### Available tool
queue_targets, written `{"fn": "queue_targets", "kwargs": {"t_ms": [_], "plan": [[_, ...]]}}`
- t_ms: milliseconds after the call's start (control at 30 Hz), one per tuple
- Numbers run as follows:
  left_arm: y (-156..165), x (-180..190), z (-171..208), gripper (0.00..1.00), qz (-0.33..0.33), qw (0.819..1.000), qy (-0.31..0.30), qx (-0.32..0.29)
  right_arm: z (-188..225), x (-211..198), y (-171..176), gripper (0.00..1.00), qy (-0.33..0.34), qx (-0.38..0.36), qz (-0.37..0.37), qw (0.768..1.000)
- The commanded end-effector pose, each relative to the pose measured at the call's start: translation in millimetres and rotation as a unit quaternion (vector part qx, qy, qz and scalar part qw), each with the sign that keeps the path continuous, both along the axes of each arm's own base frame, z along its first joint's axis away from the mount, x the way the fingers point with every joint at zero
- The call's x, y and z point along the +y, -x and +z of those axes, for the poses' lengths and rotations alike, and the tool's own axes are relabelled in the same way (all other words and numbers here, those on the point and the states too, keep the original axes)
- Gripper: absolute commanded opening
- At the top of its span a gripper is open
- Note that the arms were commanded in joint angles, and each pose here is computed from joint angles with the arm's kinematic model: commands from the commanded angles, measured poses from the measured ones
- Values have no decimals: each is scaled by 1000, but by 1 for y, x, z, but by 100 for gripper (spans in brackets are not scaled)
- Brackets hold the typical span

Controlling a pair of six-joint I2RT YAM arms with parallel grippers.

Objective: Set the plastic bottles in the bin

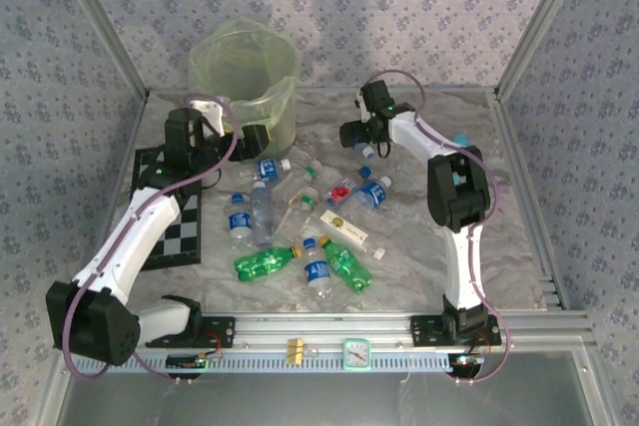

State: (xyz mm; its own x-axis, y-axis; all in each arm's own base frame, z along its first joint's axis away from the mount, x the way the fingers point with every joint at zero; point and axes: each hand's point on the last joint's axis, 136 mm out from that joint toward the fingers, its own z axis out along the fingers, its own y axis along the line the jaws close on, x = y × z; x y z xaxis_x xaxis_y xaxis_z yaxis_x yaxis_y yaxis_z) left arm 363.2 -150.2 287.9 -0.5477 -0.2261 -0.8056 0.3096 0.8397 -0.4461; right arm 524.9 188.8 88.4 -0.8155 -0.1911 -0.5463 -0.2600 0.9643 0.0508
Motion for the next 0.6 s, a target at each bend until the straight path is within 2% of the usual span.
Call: {"fn": "queue_targets", "kwargs": {"t_ms": [0, 200, 467, 567], "plan": [[4, 4, 10, 100, 8, 1000, 2, -28, -16, 0, -2, 100, 12, 30, 13, 999], [4, 2, 7, 100, 6, 1000, 11, -27, -36, 2, -7, 97, 15, 57, 14, 998], [5, 0, 10, 100, -2, 999, 14, -33, -49, 8, -10, 83, -12, 71, 12, 997], [6, -2, 10, 100, -5, 999, 19, -32, -51, 7, -11, 74, -23, 74, 7, 997]]}}
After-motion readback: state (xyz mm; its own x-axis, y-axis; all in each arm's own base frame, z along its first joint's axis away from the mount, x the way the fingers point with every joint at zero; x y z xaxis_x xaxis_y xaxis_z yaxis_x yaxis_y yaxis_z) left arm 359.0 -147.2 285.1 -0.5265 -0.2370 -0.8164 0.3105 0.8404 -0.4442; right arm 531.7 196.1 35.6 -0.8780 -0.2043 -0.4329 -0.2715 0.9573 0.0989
